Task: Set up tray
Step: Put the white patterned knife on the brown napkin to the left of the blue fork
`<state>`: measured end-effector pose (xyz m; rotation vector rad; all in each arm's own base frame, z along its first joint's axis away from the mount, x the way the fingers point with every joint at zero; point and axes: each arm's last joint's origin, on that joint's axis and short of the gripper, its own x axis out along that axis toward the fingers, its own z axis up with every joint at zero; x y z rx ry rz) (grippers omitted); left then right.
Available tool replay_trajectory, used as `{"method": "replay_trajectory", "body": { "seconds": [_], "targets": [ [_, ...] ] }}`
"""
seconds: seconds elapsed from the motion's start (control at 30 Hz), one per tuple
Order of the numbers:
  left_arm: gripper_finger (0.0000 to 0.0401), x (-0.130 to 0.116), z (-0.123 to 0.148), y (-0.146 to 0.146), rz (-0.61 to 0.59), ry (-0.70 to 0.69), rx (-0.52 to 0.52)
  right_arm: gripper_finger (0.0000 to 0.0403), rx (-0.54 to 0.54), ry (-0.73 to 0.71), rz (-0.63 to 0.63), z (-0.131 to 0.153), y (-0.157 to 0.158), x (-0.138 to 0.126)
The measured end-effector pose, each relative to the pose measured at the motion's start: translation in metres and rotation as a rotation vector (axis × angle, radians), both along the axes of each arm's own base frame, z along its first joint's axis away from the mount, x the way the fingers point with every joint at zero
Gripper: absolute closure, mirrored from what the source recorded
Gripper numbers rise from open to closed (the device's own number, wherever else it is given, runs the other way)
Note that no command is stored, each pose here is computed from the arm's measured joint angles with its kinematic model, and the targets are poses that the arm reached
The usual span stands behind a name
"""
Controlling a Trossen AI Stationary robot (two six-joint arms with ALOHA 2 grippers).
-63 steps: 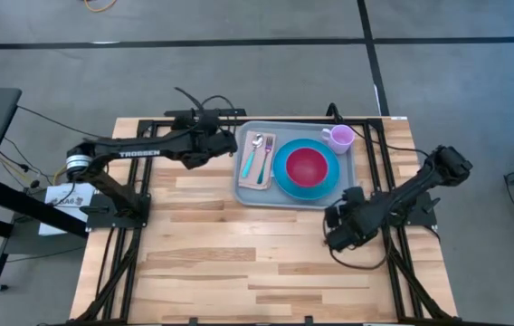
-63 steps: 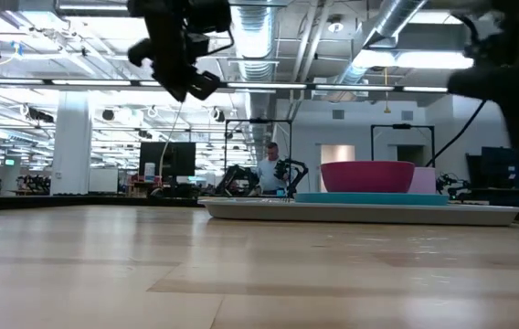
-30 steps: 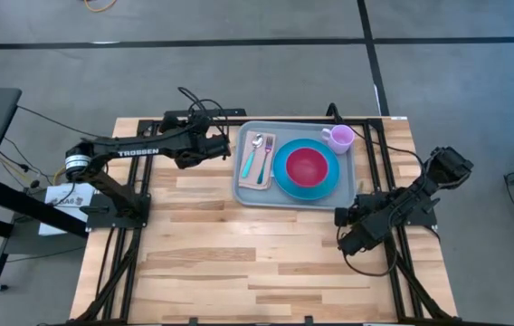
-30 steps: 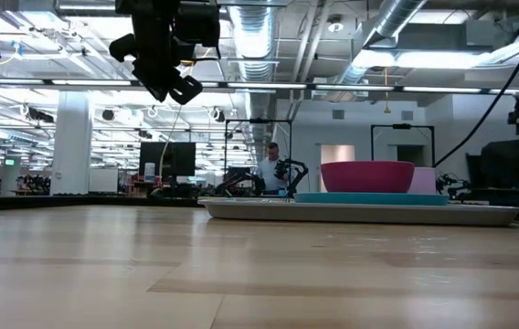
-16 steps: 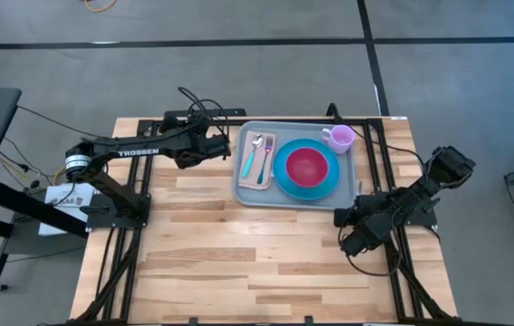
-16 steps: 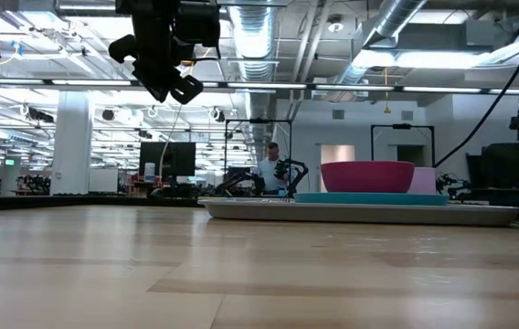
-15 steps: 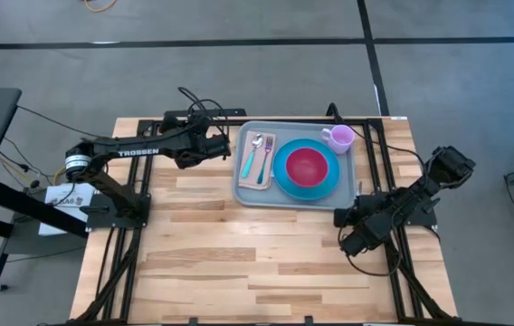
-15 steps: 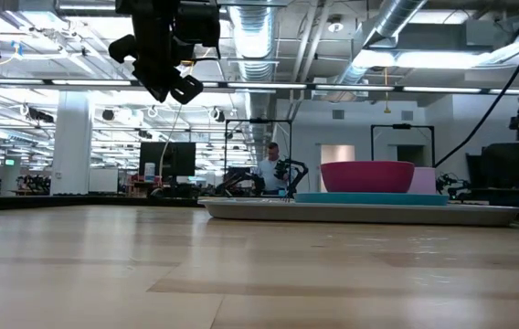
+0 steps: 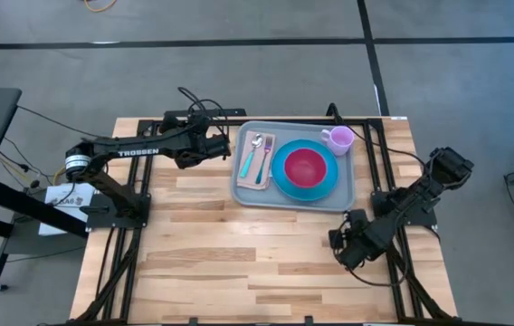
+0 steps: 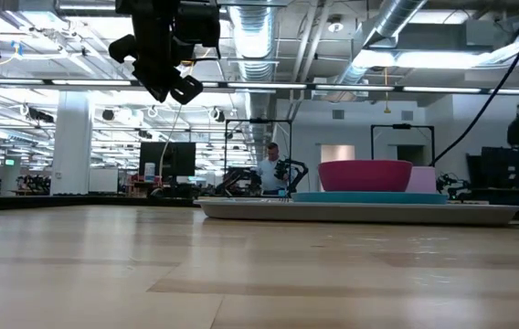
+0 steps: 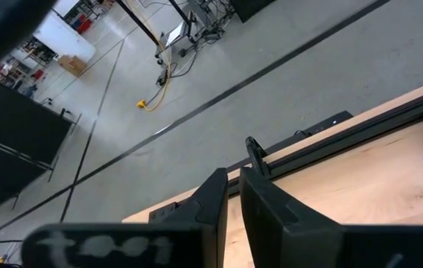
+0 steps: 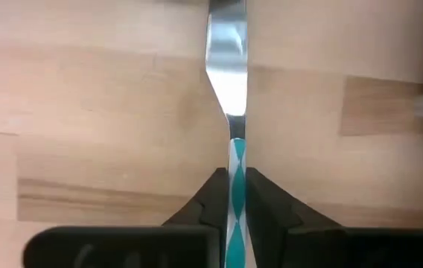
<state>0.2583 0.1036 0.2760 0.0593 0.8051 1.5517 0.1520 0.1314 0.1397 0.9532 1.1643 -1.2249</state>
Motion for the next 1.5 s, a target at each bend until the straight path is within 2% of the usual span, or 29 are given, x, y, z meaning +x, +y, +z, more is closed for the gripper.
{"method": "replay_trajectory", "body": {
  "seconds": [0.17,0.37,0.47,0.63,0.7,0.83,0.97,1.07,1.17,1.33,1.43,1.5],
  "targets": [
    [0.0371,0.000,0.000,0.000,-0.012,0.025,-0.005,0.0374,0.047,-0.058,0.023,0.025,0.020,0.009],
    [0.0371,0.000,-0.001,0.000,-0.030,0.048,-0.030,0.0389,0.165,-0.272,0.206,0.059,0.052,0.030],
    [0.0371,0.001,-0.002,-0.003,-0.080,0.090,-0.096,0.0377,0.040,-0.415,0.313,0.073,0.056,0.038],
    [0.0371,0.007,-0.003,-0.013,-0.200,0.180,-0.155,0.0373,-0.347,-0.594,0.425,0.085,0.043,0.053],
    [0.0371,0.011,-0.004,-0.020,-0.265,0.212,-0.186,0.0381,-0.452,-0.619,0.445,0.087,0.036,0.060],
    [0.0371,0.018,-0.004,-0.035,-0.413,0.327,-0.206,0.0388,-0.541,-0.607,0.504,0.091,0.022,0.079],
    [0.0371,0.015,0.011,-0.045,-0.418,0.420,-0.078,0.0377,-0.578,-0.623,0.556,0.103,0.007,0.093],
    [0.0371,-0.003,0.036,-0.048,-0.350,0.455,0.054,0.0374,-0.588,-0.650,0.629,0.124,-0.009,0.095],
    [0.0371,-0.031,0.066,-0.050,-0.288,0.388,0.127,0.0382,-0.614,-0.712,0.699,0.156,-0.031,0.086],
    [0.0371,-0.089,0.105,-0.056,-0.229,0.123,0.188,0.0383,-0.711,-0.777,0.791,0.203,-0.077,0.057],
    [0.0371,-0.119,0.111,-0.061,-0.207,-0.064,0.202,0.0375,-0.737,-0.814,0.853,0.207,-0.101,0.044],
    [0.0371,-0.131,0.104,-0.064,-0.231,-0.137,0.190,0.0374,-0.714,-0.885,0.860,0.197,-0.115,0.043]
  ]
}}
